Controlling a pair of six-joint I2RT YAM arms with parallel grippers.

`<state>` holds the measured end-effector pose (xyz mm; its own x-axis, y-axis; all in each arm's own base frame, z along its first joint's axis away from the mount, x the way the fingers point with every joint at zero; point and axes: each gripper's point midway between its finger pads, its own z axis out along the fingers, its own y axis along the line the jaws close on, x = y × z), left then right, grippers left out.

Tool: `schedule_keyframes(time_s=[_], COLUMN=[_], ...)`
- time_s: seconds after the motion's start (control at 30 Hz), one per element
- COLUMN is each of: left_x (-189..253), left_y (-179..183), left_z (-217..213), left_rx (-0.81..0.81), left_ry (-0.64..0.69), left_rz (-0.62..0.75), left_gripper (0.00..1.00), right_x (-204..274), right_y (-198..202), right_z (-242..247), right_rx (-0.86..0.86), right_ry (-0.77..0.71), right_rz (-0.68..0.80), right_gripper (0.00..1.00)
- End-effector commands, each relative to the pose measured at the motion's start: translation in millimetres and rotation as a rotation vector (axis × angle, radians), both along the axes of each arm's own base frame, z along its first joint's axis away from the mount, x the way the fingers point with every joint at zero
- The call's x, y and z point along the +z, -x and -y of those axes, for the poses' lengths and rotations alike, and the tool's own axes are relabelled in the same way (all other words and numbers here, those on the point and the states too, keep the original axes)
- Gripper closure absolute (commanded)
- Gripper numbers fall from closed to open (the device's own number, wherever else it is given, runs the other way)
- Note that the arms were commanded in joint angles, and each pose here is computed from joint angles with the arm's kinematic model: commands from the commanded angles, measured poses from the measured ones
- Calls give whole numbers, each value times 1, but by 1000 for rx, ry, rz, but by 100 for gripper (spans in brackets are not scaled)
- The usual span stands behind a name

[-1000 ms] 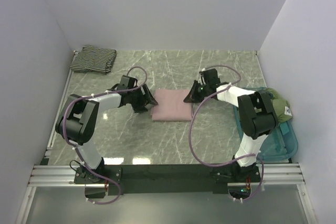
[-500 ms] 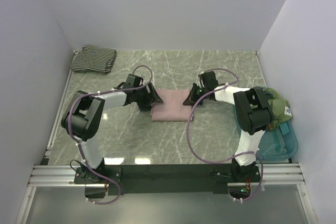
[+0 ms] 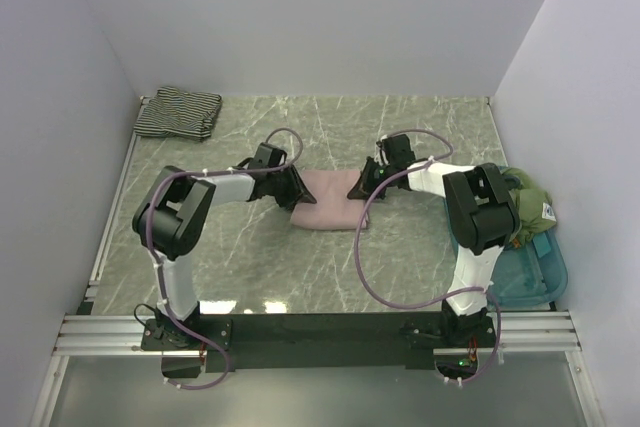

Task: Fold and stack the tank tops
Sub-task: Fold the tank top, then neatly place the folded tank top to the corner

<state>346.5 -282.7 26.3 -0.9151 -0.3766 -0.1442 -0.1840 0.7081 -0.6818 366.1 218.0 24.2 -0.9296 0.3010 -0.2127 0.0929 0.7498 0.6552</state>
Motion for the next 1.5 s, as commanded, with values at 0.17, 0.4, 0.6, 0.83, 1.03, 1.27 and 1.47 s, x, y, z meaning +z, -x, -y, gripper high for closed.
schedule_keyframes(time_s=[0.17,0.4,0.6,0.83,1.03,1.27,1.47], left_x=[-44,1,57,105,129,160,184], left_y=[8,-84,-169,-245,-285,-303,-309], left_z=[-26,-88,-166,-238,-278,-307,-331], left_rx=[9,152,310,384,415,436,434], left_ry=[-269,-656,-908,-1093,-1126,-1114,-1003], left_rz=[-92,131,323,451,527,610,657], left_gripper=[99,99,99,100,100,100,99], right_x=[41,156,194,193,194,184,181], right_y=[-26,-18,16,33,40,40,36], right_z=[1,-6,-1,3,-1,-7,-17], right_rx=[-34,-52,-53,-16,20,48,64], right_ry=[31,-8,-35,-9,6,9,16], right_rz=[83,291,372,381,385,364,354], right_gripper=[97,60,57,57,57,57,57])
